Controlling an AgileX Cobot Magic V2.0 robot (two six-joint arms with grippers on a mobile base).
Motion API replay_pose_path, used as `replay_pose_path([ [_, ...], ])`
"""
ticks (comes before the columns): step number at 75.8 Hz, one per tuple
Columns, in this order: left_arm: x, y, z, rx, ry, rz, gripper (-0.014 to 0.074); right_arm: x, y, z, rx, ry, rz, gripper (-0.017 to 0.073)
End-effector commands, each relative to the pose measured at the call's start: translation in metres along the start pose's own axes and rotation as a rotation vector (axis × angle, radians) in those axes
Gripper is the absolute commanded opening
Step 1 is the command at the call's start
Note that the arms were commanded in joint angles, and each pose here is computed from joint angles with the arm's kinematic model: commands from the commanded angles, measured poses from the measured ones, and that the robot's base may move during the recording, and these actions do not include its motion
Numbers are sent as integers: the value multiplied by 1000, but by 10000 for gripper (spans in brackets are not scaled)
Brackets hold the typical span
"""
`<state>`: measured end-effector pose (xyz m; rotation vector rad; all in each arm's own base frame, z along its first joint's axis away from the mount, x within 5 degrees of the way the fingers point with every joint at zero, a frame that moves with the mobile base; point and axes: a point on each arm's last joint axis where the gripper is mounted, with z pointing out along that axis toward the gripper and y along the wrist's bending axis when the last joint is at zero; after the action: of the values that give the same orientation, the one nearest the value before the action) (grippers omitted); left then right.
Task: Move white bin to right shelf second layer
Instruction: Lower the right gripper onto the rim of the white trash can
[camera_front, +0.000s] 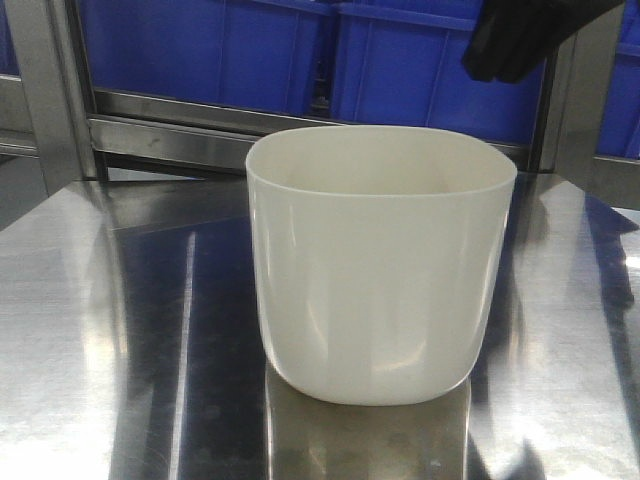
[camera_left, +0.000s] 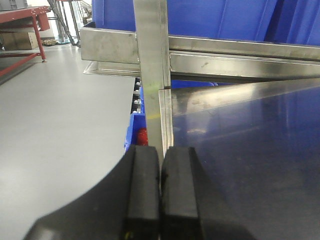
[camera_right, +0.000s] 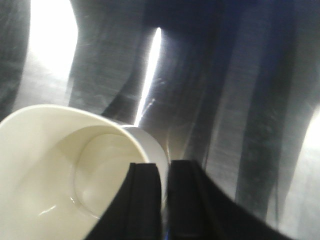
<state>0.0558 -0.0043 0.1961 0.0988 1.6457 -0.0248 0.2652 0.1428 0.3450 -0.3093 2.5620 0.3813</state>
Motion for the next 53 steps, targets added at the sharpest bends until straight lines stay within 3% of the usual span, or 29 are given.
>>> replay_pose_path([
  [1,4,0,1,0,-65,-5,85,-12,11,-22,-40,-145,-78,426],
  [8,4,0,1,0,-65,-5,85,-12,13,-22,-44,-147,-84,502],
  [29,4,0,1,0,-65,-5,85,-6,11,-15,-28,-56,-83,498],
  [53,4,0,1,0,-65,-5,85,0,7,31,15,142,-74,498],
])
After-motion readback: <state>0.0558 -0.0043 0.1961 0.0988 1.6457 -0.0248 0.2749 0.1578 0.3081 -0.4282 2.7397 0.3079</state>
